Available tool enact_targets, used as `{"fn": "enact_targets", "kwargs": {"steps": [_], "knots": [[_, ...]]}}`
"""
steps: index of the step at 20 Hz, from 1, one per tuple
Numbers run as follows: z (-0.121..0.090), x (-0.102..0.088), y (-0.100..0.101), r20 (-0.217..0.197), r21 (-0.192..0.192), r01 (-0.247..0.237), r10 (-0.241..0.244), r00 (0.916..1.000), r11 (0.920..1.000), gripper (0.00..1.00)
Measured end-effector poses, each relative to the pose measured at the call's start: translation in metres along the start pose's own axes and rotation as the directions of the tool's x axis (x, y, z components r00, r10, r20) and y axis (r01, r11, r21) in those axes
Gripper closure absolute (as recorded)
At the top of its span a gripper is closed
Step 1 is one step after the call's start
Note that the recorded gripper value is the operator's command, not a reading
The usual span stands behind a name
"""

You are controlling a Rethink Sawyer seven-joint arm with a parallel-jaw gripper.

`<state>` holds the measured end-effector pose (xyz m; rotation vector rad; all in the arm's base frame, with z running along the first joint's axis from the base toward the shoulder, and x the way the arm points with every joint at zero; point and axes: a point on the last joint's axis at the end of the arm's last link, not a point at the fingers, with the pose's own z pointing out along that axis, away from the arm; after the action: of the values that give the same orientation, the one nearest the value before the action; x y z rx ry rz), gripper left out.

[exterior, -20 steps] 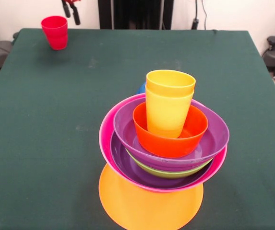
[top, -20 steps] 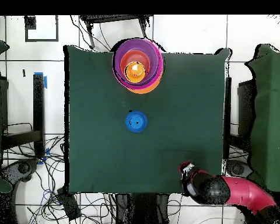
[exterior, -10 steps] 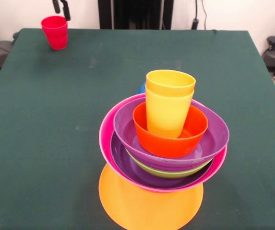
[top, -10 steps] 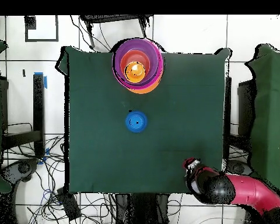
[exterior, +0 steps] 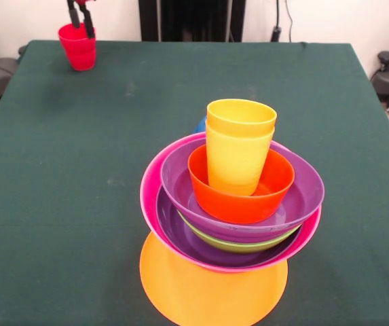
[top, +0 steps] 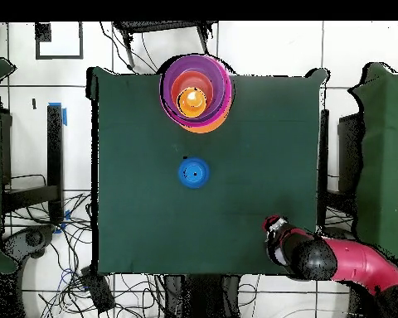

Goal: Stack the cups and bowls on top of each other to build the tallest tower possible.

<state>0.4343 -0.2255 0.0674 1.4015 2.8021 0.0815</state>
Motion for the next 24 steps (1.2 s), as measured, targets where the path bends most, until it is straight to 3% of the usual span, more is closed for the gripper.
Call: {"fn": "enact_targets", "kwargs": {"steps": [7,16,24], "knots": [[0.019,-0.021,-0.002,0.024,-0.006,0.02,-0.019,0.9995,0.9998,0.0],[0.044,-0.026,-0.003,0.016,-0.011,0.044,-0.044,0.9989,0.999,0.0],[0.041,-0.029,-0.006,0.024,-0.012,0.038,-0.038,0.999,0.9992,0.0]]}}
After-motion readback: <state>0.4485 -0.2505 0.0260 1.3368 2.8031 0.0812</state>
